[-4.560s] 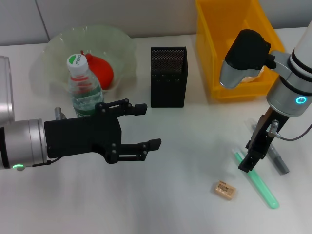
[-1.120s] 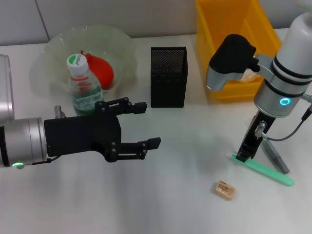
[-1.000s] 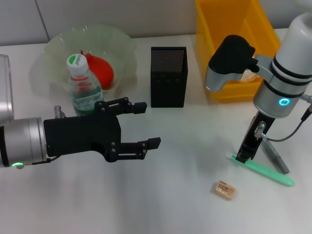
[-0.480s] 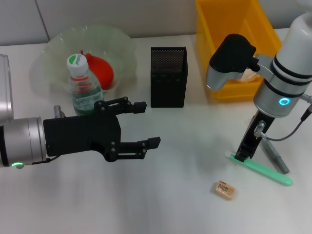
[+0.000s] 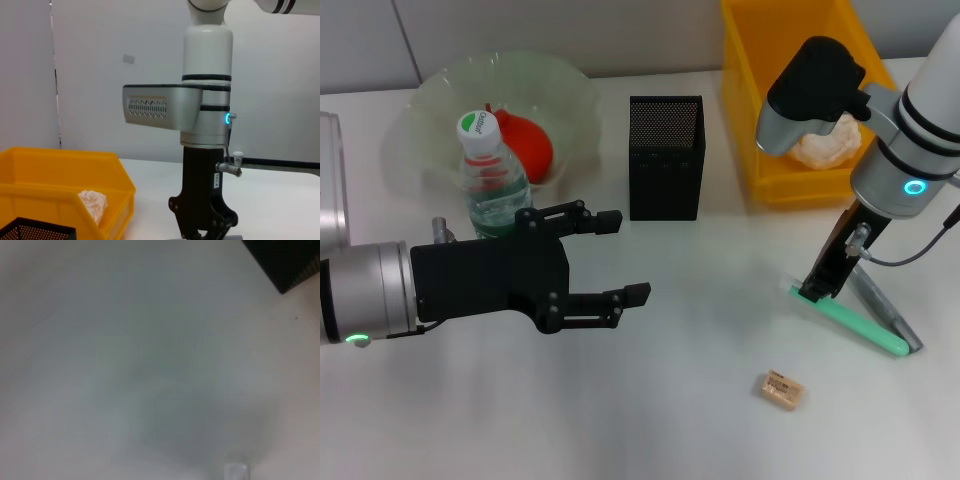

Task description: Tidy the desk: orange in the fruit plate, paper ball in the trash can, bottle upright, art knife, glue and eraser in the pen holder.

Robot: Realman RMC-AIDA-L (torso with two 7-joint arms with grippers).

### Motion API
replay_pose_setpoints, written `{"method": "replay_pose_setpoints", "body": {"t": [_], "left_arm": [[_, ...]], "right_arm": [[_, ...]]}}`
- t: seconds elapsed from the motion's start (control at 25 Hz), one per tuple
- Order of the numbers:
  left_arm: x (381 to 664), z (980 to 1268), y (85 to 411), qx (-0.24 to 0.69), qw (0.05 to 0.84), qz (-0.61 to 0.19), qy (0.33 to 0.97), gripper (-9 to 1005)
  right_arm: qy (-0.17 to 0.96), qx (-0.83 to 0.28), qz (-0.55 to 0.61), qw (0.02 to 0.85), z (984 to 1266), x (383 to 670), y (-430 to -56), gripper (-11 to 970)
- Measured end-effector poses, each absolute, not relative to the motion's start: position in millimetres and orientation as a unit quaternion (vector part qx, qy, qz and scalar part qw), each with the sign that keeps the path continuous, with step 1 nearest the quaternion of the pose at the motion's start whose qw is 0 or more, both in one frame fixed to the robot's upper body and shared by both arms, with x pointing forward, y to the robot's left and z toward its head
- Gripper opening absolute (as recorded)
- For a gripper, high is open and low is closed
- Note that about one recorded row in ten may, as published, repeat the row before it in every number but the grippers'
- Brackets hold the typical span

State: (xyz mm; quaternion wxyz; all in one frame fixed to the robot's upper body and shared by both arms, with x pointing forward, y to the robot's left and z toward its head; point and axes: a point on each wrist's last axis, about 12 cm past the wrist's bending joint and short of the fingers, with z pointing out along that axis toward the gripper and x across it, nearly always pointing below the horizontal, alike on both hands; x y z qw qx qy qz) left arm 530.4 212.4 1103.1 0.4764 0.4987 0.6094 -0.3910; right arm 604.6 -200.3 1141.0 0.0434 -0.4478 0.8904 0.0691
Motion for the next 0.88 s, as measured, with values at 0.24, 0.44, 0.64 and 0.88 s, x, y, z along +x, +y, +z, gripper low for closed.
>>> {"method": "replay_pose_setpoints", "body": {"t": [0.24,0.44,0.64,0.88], "left_arm": [[530,1103,212,0.499,0.476,-0.391,0.61,827],[530,1103,212,0.499,0.476,-0.39,0.61,827],[530,1103,211,0.499,0.476,-0.391,0.61,827],[530,1102,211,0.498,0.476,-0.391,0.61,827]], "right_arm": [[0.891,-0.445,0.066,0.062,1147,606,-203,32],[0.893,-0.436,0.068,0.089,1153,611,-205,32],[0.891,-0.435,0.076,0.11,1158,614,-201,32],[0.884,-0.436,0.079,0.146,1170,619,-197,31]]}}
